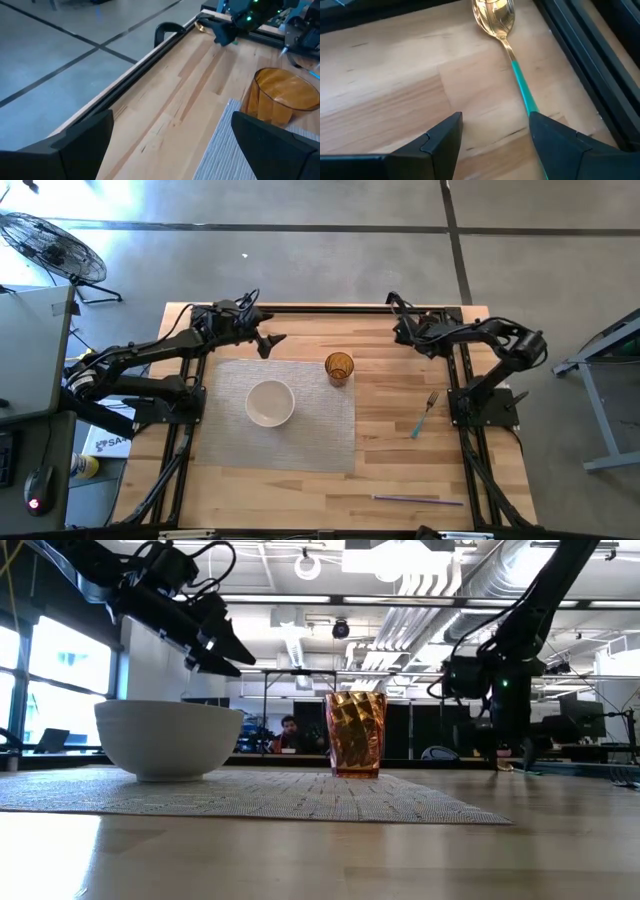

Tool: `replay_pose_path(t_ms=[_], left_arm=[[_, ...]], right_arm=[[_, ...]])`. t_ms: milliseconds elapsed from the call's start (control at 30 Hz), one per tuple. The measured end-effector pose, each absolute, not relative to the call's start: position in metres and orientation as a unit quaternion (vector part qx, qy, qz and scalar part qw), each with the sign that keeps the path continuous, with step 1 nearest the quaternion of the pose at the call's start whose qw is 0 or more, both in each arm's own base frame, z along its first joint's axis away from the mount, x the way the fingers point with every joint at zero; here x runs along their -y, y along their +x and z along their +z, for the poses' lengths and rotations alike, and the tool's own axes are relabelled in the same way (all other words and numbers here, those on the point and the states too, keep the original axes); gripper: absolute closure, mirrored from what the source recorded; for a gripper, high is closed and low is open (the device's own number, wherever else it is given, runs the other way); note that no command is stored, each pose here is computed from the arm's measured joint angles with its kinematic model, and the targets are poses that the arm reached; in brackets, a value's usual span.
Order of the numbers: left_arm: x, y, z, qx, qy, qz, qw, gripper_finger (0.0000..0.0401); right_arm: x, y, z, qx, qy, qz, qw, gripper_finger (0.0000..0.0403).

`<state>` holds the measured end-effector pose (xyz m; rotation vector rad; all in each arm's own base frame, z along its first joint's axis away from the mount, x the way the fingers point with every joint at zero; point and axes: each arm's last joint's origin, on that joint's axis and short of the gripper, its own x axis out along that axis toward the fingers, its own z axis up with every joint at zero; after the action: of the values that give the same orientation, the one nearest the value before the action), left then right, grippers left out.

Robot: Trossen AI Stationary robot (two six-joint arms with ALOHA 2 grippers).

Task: Pick & Place Utensil
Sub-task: Put the green spoon into the white bowl on the gray mat

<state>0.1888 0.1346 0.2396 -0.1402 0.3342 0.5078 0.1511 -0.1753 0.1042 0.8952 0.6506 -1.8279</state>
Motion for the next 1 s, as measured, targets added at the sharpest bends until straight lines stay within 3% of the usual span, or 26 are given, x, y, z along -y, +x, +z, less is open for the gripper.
replay_pose_path(t_ms=[633, 1000], left_arm=[[-0.134, 0.188, 0.238, -0.171, -0.072, 0.249, 0.951, 0.0002], [-0.134, 0.188, 0.238, -0.171, -0.072, 0.249, 0.951, 0.0002]], right_arm=[[0.150, 0.162, 0.131, -0.242, 0.371, -0.707, 0.551, 0.0178], [0.152, 0.153, 0.118, -0.258, 0.341, -0.756, 0.495, 0.0178]])
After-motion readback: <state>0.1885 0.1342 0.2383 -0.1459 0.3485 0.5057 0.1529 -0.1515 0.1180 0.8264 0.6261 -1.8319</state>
